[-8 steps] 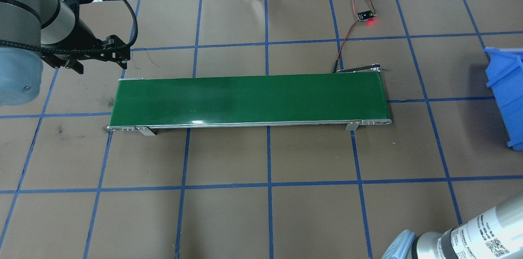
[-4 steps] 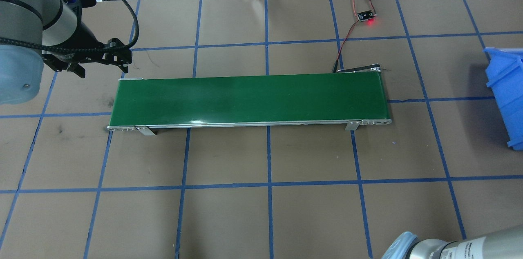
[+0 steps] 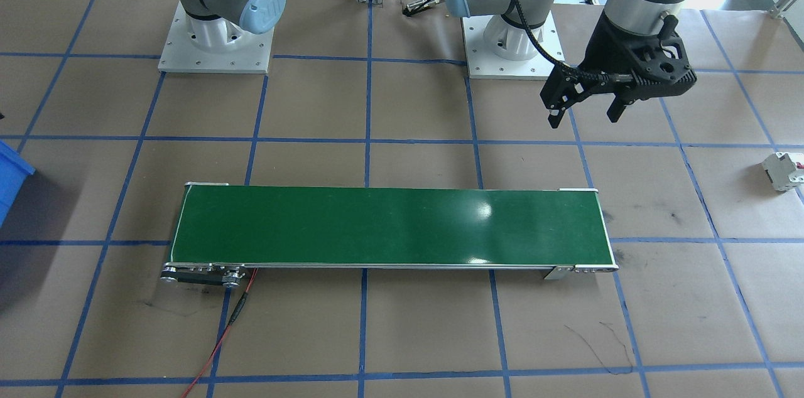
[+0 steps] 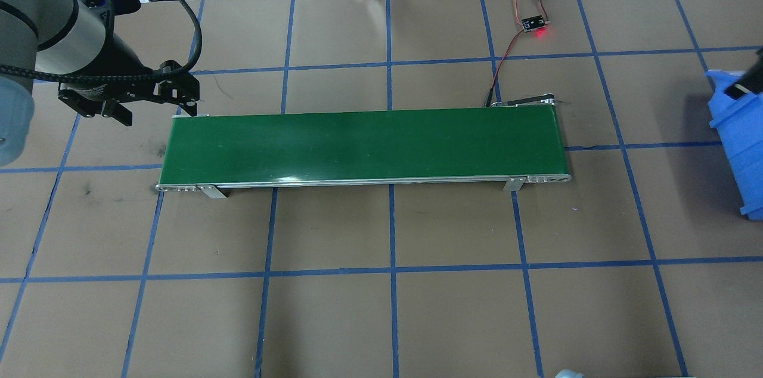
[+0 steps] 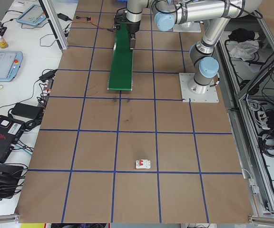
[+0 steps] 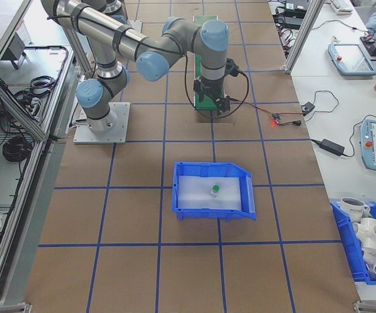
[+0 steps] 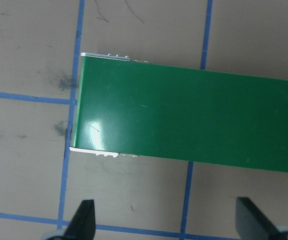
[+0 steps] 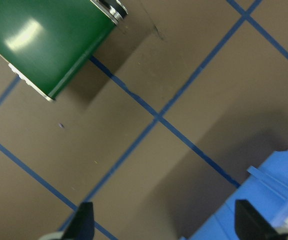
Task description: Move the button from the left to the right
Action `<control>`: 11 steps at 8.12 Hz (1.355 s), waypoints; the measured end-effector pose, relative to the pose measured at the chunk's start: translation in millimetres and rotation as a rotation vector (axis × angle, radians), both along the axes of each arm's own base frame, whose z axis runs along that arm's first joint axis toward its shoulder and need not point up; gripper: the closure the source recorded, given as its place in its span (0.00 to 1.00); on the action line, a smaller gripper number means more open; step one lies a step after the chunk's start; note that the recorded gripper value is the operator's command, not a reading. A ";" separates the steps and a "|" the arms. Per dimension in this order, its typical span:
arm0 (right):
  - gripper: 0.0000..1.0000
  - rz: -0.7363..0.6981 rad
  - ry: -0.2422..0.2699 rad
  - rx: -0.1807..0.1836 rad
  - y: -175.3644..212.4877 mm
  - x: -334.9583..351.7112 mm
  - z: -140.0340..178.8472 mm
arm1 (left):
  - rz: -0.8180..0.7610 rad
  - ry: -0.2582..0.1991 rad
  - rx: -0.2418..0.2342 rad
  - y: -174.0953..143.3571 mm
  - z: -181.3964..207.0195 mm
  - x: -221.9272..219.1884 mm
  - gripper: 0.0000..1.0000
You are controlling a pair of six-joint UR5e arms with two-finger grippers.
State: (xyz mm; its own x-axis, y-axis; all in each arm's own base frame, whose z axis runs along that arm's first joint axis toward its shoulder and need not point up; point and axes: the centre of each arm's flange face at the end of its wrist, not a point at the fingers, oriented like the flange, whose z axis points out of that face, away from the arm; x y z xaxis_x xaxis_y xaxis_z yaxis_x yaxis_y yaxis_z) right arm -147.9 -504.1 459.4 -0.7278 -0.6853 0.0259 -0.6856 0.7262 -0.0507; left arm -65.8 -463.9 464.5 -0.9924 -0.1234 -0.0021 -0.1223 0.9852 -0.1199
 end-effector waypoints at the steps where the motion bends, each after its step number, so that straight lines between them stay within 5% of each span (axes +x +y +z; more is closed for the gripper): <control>1: 0.00 -0.092 -0.014 0.013 -6.7 58.9 5.6 | -0.002 0.025 0.003 3.7 1.4 -3.4 0.00; 5: 0.00 -0.451 0.001 0.048 3.9 267.7 5.7 | -0.024 0.042 0.015 4.4 -4.5 -14.3 0.00; 11: 0.00 -0.507 0.018 0.046 11.0 297.7 3.8 | -0.066 0.017 0.007 7.2 -3.0 -25.2 0.00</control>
